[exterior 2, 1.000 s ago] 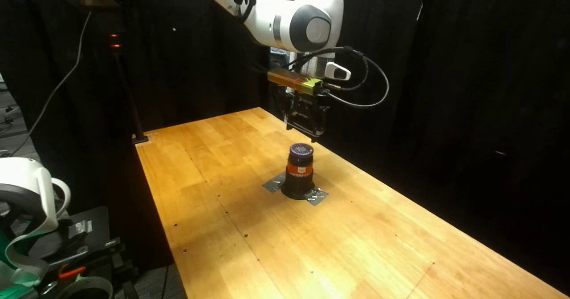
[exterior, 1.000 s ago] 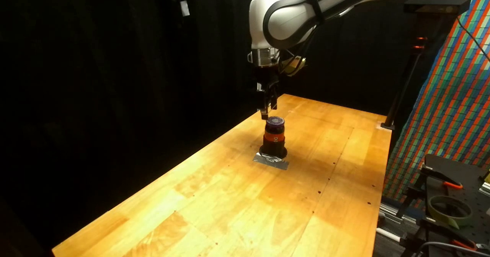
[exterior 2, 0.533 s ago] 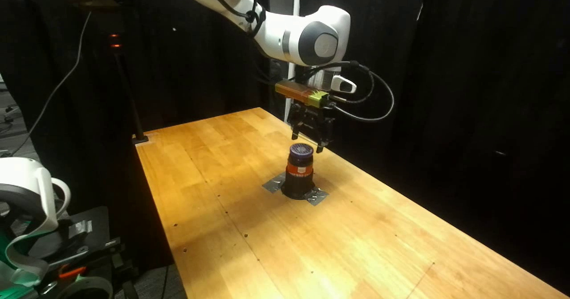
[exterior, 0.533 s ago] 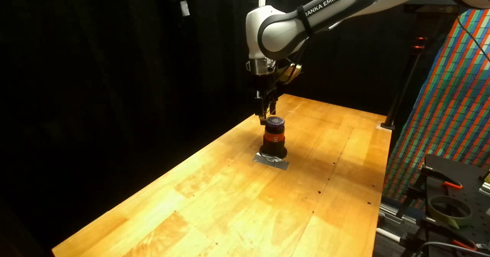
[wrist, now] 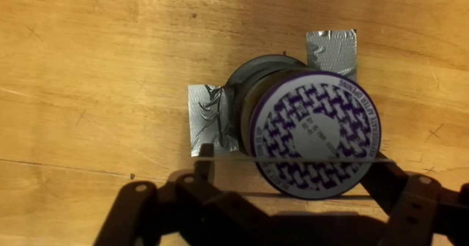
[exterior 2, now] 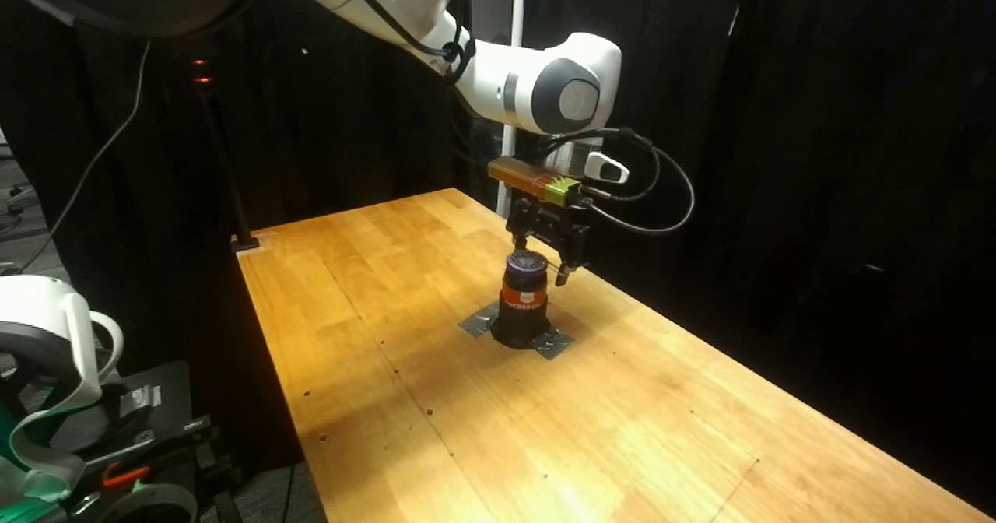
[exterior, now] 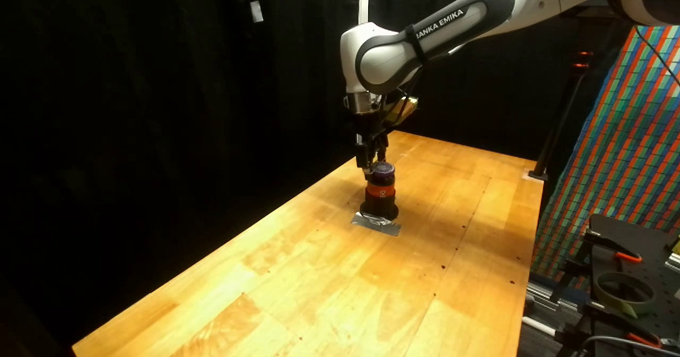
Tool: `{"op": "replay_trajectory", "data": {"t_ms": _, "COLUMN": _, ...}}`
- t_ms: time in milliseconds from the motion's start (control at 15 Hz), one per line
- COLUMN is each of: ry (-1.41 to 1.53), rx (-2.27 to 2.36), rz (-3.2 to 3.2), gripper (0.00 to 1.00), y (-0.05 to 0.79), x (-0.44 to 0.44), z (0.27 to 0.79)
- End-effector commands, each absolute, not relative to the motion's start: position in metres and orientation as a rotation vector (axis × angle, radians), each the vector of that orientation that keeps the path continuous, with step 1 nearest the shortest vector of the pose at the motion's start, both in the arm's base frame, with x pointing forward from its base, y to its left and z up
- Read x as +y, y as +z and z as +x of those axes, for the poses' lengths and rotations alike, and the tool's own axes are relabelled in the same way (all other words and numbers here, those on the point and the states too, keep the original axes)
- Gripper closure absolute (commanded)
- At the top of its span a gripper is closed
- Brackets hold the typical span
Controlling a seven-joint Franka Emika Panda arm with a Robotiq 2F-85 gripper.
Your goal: Put the elastic rubber on the object
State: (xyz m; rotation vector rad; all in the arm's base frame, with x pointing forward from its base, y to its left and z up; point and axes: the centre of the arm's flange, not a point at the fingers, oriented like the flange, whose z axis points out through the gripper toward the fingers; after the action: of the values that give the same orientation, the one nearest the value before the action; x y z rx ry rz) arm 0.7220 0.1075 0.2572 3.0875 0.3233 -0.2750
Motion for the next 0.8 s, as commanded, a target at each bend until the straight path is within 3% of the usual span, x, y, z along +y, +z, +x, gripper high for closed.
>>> {"op": "replay_trajectory", "data": {"t_ms": 0, "ry": -0.314, "rx": 0.322, "rz": 3.079, "gripper": 0.00, "y": 0.258, "x": 0.107, "z": 0.733}}
{"op": "replay_trajectory", "data": {"t_ms": 733, "ry": -0.451, "rx": 0.338, "rz": 3.113, "gripper": 0.00, "y": 0.262, "x": 0.104, "z": 0.692}}
